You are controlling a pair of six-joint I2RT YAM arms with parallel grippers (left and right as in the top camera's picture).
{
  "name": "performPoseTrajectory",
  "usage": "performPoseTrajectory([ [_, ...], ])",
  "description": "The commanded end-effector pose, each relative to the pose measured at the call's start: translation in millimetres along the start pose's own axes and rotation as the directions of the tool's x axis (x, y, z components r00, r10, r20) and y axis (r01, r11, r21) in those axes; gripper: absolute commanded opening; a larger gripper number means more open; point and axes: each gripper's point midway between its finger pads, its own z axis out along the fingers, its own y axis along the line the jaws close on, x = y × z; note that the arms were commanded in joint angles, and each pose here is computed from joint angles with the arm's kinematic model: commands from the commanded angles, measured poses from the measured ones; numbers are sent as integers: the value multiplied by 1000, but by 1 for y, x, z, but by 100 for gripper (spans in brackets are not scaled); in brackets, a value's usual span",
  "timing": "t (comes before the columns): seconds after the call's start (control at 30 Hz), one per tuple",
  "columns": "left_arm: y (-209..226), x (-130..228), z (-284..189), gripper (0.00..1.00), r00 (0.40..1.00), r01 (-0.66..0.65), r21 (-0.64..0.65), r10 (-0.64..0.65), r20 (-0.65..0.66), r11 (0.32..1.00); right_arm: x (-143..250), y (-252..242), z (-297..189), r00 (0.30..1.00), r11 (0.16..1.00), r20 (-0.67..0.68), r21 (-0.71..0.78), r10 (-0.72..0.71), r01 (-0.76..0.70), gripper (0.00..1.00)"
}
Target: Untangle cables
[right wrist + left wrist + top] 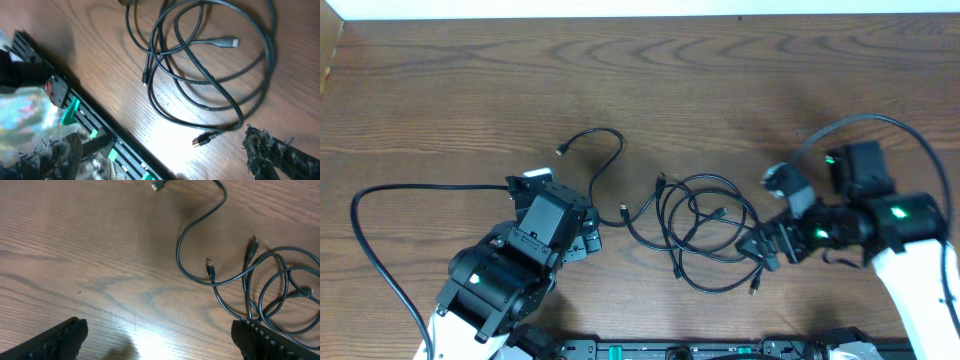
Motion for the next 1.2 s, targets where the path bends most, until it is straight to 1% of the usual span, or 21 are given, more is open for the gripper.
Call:
performPoseTrajectory([
  [0.0,3,-9,-6,96,999,27,-16,-26,33,1000,1,-6,18,997,999,-72,29,36,-34,99],
  [0.17,3,-9,-6,96,999,27,-16,-26,33,1000,-4,-18,41,991,998,-129,51,34,-27,99],
  [0.3,3,-9,-6,96,999,27,-15,-26,33,1000,-8,-34,53,987,995,-155,94,40,-25,99],
  [0.5,3,-9,-6,97,999,27,-16,-26,33,1000,-14,-49,77,981,994,-186,104,45,-26,99],
  [0.6,3,-9,-6,96,999,27,-16,-26,33,1000,-8,-48,90,970,996,-239,89,36,-15,96],
  [0.67,3,-9,-6,97,999,27,-16,-26,33,1000,-2,-44,100,959,997,-284,73,16,5,92],
  [0.7,3,-9,-6,96,999,27,-16,-26,33,1000,0,-41,105,954,998,-300,68,6,15,89],
  [0.73,3,-9,-6,96,999,27,-16,-26,33,1000,2,-40,110,949,998,-316,66,-4,26,78],
  [0.77,3,-9,-6,96,999,27,-16,-26,33,1000,3,-39,114,944,997,-328,69,-15,40,63],
  [0.8,3,-9,-6,96,999,27,-16,-26,33,1000,4,-39,118,942,996,-336,78,-13,42,38],
  [0.83,3,-9,-6,97,999,27,-16,-26,33,1000,3,-40,120,941,995,-337,97,2,33,4],
  [0.87,3,-9,-6,97,999,27,-16,-26,33,1000,2,-41,121,943,993,-332,119,24,16,1],
  [0.97,3,-9,-6,97,999,27,-16,-26,33,1000,-3,-39,117,950,991,-310,133,38,4,1],
  [1.1,3,-9,-6,97,999,27,-16,-26,33,1000,-17,-29,98,968,991,-252,133,7,28,1],
  [1.17,3,-9,-6,97,999,27,-16,-26,33,1000,-31,-19,81,981,990,-191,134,-25,52,1],
])
